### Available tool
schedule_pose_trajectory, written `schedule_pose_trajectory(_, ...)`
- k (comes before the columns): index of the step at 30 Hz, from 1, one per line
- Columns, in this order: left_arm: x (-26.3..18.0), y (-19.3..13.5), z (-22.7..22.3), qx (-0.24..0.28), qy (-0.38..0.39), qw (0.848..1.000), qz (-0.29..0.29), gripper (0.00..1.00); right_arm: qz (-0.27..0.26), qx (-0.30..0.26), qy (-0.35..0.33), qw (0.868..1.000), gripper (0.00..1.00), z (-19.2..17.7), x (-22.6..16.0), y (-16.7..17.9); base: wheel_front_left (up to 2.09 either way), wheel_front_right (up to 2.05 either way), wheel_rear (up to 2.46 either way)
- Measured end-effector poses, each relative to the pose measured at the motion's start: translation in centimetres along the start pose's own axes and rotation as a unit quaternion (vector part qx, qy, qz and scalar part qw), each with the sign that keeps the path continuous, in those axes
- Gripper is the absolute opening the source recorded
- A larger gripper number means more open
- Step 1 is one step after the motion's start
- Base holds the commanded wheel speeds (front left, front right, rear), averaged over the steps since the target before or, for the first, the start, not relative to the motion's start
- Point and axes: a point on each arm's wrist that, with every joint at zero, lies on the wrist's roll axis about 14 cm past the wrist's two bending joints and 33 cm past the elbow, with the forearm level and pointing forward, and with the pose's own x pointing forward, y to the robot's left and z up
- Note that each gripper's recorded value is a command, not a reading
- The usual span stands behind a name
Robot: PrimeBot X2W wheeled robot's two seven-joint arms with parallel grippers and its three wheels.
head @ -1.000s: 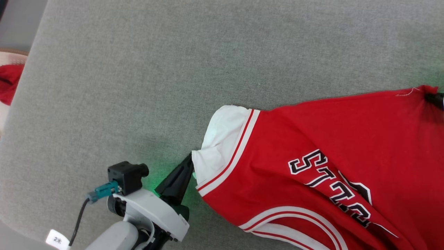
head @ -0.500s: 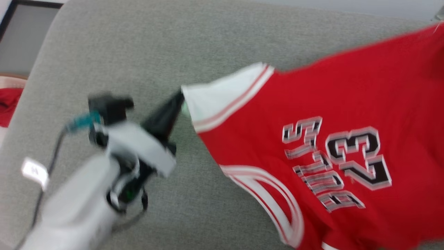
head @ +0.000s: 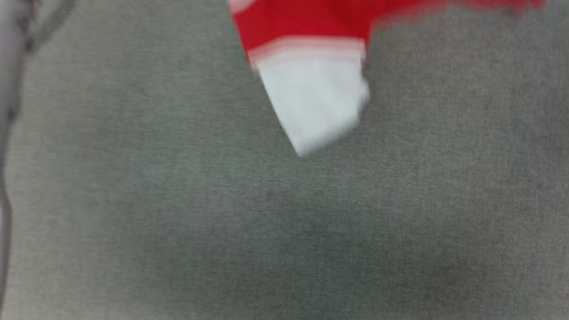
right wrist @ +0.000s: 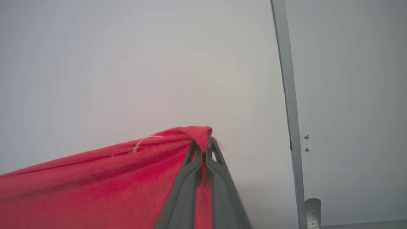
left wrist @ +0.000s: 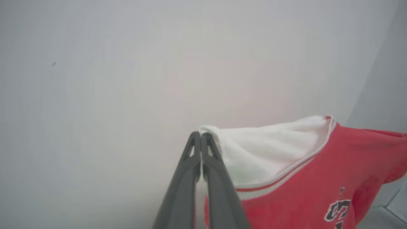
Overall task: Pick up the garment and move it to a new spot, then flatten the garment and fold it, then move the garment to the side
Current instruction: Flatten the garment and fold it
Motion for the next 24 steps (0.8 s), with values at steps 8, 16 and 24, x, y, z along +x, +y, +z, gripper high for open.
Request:
schedule_pose_trajectory(8,5.3,-0.9,3.3,-0.042,-0.094,0.995,0.011,0.0,-0.025,0.001,-0.051,0.998,0.0,2.9,1.5,-1.4,0.0,0.0,0.0)
schedule_pose_trajectory(16,3.6,-1.4,-3.3,-0.079,-0.04,0.996,0.012,0.0,-0.026,-0.016,0.028,0.999,0.0,-3.3,0.1,-2.1,0.0,0.0,0.0)
schedule_pose_trajectory(24,-4.3,-2.0,-10.9,-0.132,0.028,0.991,0.007,0.0,0.009,-0.04,0.13,0.991,0.0,-11.2,-6.2,-2.9,0.0,0.0,0.0)
